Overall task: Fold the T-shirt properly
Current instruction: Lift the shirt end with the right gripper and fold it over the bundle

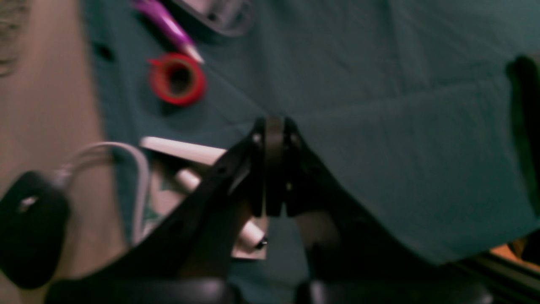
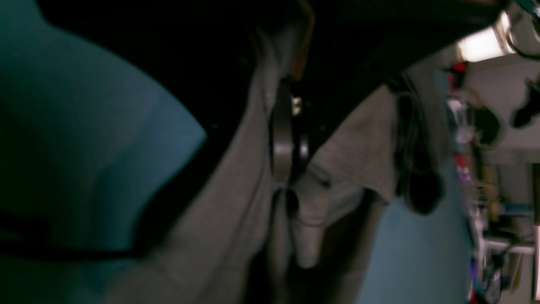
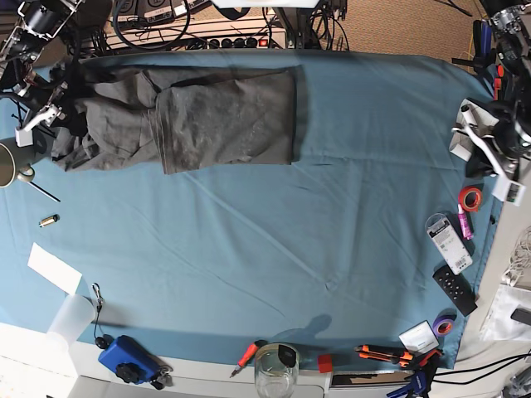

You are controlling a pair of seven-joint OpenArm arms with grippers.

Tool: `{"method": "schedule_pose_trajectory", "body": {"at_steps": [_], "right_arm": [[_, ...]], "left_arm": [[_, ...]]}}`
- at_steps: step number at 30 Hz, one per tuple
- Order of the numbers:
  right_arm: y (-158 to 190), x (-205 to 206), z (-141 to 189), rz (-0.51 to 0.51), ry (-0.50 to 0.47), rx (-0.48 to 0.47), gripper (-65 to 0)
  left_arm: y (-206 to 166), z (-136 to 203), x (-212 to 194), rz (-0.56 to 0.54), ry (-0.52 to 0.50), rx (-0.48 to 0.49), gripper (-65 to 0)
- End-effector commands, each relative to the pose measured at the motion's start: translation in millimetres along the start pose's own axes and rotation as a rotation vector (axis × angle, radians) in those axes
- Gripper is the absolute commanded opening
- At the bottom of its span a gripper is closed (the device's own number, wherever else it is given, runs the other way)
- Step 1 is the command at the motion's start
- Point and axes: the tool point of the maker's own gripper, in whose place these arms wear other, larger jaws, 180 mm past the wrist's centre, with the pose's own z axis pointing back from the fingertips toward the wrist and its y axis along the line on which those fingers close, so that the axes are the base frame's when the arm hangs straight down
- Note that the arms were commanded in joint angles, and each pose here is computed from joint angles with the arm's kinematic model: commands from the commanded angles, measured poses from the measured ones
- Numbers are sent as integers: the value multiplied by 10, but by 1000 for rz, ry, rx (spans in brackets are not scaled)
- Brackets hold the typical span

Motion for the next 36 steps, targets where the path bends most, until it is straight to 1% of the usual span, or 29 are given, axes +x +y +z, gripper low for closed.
{"method": "schedule_pose_trajectory", "body": {"at_steps": [1, 2, 5, 8, 11, 14, 17, 19, 22, 27, 32, 36], "right_arm": [[128, 116, 19, -4, -41, 62, -650], [205, 184, 30, -14, -78, 105, -650], [221, 198, 32, -11, -83, 111, -650], [303, 230, 21, 22, -87, 120, -650], [474, 305, 12, 92, -99, 137, -650], [721, 390, 8, 188, -116, 161, -650], [915, 462, 29, 269, -128, 173, -650], [993, 492, 45, 303, -133, 177, -650], [1039, 508, 53, 323, -136, 179, -650], [1108, 467, 14, 327, -143, 197, -650], [1386, 349, -89, 358, -174, 256, -650], [1608, 351, -70, 426, -195, 278, -650]], "left_arm": [[56, 90, 135, -19, -51, 15, -650], [84, 126, 141, -15, -60, 24, -650], [159, 233, 127, -4, -72, 53, -650], [230, 347, 97, 14, -84, 77, -650], [310, 468, 78, 29, -96, 107, -650], [359, 554, 74, 43, -112, 119, -650], [367, 567, 37, 48, -102, 122, -650], [363, 568, 11, 49, -95, 121, -650], [362, 566, -3, 50, -87, 121, -650], [371, 578, -9, 47, -85, 128, -650], [384, 600, -48, 51, -76, 134, -650], [382, 620, -75, 38, -61, 147, -650]]}}
